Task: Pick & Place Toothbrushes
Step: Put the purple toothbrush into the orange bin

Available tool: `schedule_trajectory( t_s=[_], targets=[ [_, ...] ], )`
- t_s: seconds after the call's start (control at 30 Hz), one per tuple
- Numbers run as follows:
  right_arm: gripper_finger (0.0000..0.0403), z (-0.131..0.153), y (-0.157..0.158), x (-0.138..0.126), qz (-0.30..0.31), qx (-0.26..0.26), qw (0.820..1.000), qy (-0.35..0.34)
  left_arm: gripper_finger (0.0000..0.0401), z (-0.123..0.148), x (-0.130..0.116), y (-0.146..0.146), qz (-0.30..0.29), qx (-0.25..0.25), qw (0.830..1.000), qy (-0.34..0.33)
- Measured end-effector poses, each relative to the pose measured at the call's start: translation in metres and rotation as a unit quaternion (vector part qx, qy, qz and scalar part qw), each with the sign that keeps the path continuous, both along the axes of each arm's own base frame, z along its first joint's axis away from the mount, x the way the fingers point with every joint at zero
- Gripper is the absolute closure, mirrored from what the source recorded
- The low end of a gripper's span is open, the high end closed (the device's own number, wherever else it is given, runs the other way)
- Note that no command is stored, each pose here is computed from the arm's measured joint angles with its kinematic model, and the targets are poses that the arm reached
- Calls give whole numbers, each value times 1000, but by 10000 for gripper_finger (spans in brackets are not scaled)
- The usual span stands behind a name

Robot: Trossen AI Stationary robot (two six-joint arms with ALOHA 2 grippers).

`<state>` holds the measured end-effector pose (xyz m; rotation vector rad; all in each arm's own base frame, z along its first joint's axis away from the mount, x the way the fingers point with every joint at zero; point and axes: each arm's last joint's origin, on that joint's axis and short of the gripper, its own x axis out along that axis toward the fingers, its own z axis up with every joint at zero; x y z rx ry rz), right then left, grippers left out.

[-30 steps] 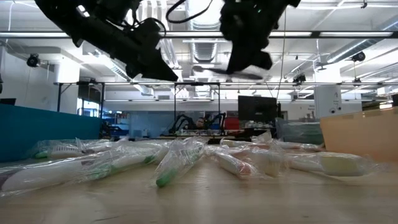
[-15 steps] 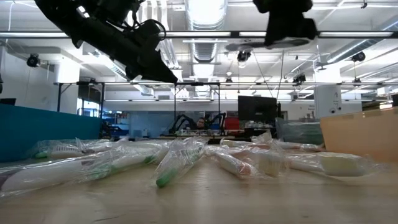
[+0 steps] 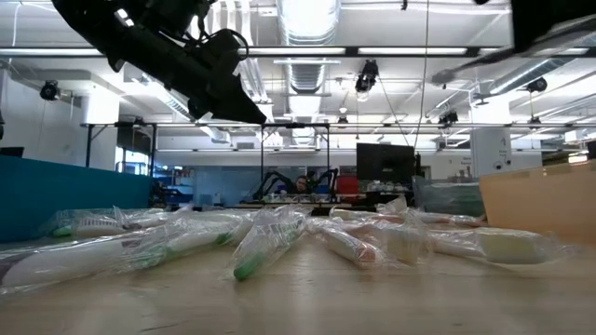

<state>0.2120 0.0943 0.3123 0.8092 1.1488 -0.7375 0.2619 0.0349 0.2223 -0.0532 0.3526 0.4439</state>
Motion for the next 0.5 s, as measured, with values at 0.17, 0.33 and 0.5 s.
schedule_trajectory(
  t_s=[0.17, 0.33, 0.5],
  targets=[
    [381, -1, 16, -20, -56, -18, 998, 28, 334, 0, 0, 0, 5, -12, 1000, -6],
    [380, -4, 25, -36, -117, -35, 991, 49, 334, 0, 0, 0, 5, -12, 1000, -6],
    [380, -16, 24, -40, -142, -49, 987, 64, 334, 0, 0, 0, 8, -18, 1000, -9]
  ],
)
